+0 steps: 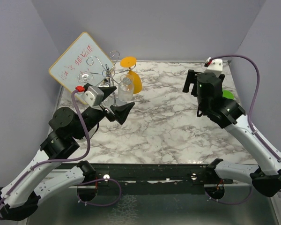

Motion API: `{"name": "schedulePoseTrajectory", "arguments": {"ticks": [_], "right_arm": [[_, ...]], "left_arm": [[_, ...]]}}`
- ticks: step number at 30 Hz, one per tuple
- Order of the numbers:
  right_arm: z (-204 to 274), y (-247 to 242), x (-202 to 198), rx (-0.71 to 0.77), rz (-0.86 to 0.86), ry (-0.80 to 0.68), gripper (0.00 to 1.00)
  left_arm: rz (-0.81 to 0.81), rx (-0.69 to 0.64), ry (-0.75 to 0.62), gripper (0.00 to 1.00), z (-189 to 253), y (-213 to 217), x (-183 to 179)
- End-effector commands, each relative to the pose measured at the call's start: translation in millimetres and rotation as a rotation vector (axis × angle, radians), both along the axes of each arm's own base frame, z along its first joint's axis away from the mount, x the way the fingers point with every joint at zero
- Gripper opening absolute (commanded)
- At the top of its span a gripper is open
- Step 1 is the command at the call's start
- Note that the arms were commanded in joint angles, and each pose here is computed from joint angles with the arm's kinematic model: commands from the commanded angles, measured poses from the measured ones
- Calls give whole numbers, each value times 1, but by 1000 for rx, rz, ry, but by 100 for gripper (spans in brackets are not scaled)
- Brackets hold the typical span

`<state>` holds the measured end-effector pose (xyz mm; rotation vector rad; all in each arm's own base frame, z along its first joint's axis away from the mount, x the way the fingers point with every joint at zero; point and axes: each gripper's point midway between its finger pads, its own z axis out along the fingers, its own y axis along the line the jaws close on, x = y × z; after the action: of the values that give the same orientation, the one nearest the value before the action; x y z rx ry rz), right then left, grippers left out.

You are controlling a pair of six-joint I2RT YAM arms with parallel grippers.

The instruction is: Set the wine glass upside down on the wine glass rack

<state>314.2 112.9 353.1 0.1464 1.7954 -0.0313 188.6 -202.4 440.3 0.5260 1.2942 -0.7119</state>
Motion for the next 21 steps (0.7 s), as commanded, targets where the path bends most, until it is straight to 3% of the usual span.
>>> {"name": "schedulePoseTrajectory", "arguments": {"ticks": [1,6,8,18,21], "right_arm": [[-16,-31,20,-3,-95,95,91],[-49,-77,62,30,-222,197,90],[-61,-97,69,21,-276,228,85],[-134,-166,69,19,-500,372,67],[-153,-174,69,31,-491,421,61]], "left_arm": [[-36,-9,18,99,-9,-9,-1],[27,32,65,99,-23,-8,14],[33,45,77,99,-27,-9,16],[10,76,79,99,-27,-18,19],[40,75,90,99,-30,-15,24]]}}
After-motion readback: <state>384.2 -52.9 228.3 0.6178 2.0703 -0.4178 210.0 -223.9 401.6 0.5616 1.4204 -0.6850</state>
